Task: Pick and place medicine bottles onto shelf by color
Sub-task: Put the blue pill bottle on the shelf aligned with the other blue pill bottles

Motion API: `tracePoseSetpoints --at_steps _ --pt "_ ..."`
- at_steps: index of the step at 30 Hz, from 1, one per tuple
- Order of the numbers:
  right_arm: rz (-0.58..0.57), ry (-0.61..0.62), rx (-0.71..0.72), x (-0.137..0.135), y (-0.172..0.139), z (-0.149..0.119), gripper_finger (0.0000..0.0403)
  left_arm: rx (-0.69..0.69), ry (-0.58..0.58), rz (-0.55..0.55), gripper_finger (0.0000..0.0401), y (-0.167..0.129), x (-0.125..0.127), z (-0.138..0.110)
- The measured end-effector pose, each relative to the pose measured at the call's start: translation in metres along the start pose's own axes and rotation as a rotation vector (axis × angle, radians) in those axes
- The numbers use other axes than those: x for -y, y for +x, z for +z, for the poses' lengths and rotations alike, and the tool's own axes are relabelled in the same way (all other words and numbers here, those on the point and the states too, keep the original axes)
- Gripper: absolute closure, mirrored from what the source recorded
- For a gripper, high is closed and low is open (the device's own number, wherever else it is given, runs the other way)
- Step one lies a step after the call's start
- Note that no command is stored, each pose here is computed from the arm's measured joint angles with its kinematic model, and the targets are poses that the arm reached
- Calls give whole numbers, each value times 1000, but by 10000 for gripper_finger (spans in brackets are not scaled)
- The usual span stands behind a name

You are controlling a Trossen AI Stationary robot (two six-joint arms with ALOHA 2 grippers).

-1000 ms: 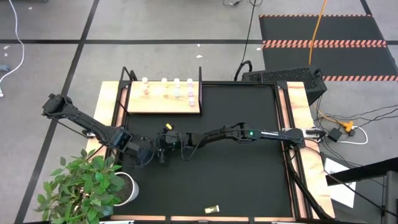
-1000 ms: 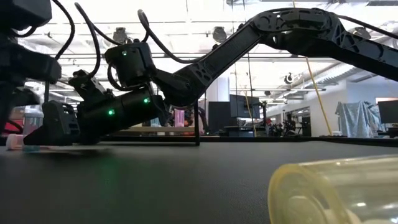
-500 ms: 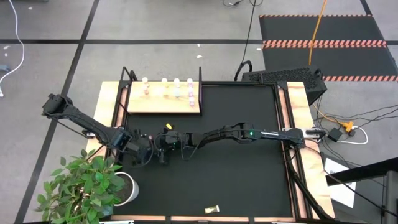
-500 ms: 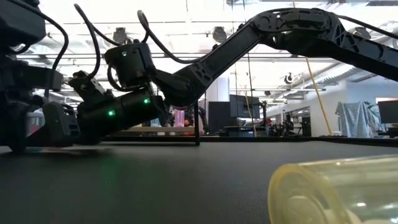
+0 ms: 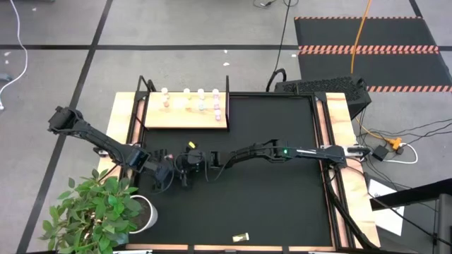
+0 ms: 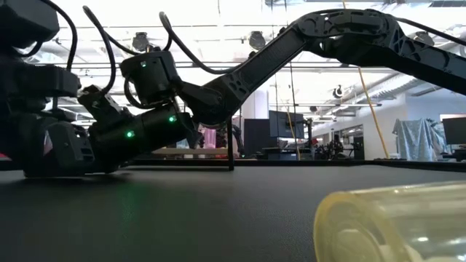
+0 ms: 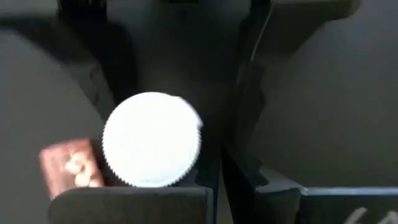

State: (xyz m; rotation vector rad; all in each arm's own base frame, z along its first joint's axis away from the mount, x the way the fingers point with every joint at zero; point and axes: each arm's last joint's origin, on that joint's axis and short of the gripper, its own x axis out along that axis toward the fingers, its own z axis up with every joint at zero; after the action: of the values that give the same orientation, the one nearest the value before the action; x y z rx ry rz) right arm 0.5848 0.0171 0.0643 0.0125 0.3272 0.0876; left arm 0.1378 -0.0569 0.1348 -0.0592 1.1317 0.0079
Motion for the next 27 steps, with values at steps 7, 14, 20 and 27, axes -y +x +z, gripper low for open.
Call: tracePoseSetpoints --at_steps 7,14,20,27 --pt "2 1 -12 1 0 -1 160 -15 -45 -21 380 0 0 -1" --pt "7 0 -15 0 0 -1 206 -72 -394 -46 380 -1 1 -3" --pt "-35 8 -16 6 0 -1 234 -205 -517 -168 346 -2 5 -7" --pt "-35 39 -19 6 0 -2 270 -228 -577 -187 235 -3 6 -7"
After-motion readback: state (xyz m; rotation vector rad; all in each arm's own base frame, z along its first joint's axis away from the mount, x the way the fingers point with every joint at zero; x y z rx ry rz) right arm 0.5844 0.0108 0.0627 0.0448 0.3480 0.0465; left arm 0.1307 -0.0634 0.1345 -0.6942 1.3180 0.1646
